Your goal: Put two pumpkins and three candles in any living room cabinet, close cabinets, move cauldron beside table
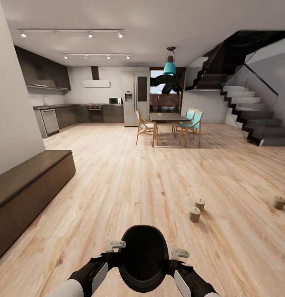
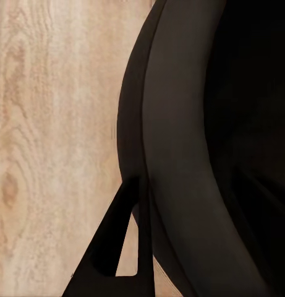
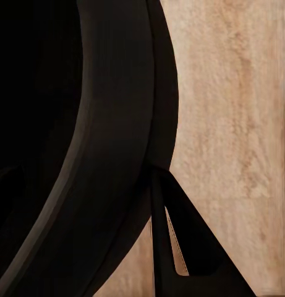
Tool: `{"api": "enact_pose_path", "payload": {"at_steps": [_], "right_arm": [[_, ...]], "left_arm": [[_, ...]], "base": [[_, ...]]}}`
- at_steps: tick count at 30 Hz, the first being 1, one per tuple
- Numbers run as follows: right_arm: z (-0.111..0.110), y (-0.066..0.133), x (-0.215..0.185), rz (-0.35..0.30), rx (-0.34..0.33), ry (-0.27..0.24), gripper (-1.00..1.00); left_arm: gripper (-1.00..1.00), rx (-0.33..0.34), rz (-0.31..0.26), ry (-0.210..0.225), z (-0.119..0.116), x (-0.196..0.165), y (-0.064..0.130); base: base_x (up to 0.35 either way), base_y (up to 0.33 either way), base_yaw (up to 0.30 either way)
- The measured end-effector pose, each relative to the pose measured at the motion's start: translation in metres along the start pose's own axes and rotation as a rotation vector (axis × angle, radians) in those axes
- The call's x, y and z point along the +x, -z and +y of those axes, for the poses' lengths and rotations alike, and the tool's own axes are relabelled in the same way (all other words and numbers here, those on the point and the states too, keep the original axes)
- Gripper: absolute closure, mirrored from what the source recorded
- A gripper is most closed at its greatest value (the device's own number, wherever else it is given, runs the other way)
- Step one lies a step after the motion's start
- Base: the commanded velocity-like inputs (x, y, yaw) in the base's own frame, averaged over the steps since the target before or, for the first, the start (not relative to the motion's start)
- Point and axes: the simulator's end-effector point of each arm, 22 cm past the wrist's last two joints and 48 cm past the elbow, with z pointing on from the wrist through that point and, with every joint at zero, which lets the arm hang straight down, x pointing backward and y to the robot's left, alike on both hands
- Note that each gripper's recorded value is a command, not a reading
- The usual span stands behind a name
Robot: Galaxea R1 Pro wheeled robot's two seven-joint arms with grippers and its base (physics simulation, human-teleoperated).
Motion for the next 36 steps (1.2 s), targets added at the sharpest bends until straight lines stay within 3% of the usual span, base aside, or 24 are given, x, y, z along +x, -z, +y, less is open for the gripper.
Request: {"api": "enact_pose_path", "payload": {"at_steps": [36], "right_arm": [[0.003, 0.009, -0.016, -0.035, -0.005, 0.004, 1.0]], "left_arm": [[1.0, 0.002, -0.035, -0.007, -0.003, -0.016, 0.01]], "base": [[0.0, 0.0, -0.222]]}}
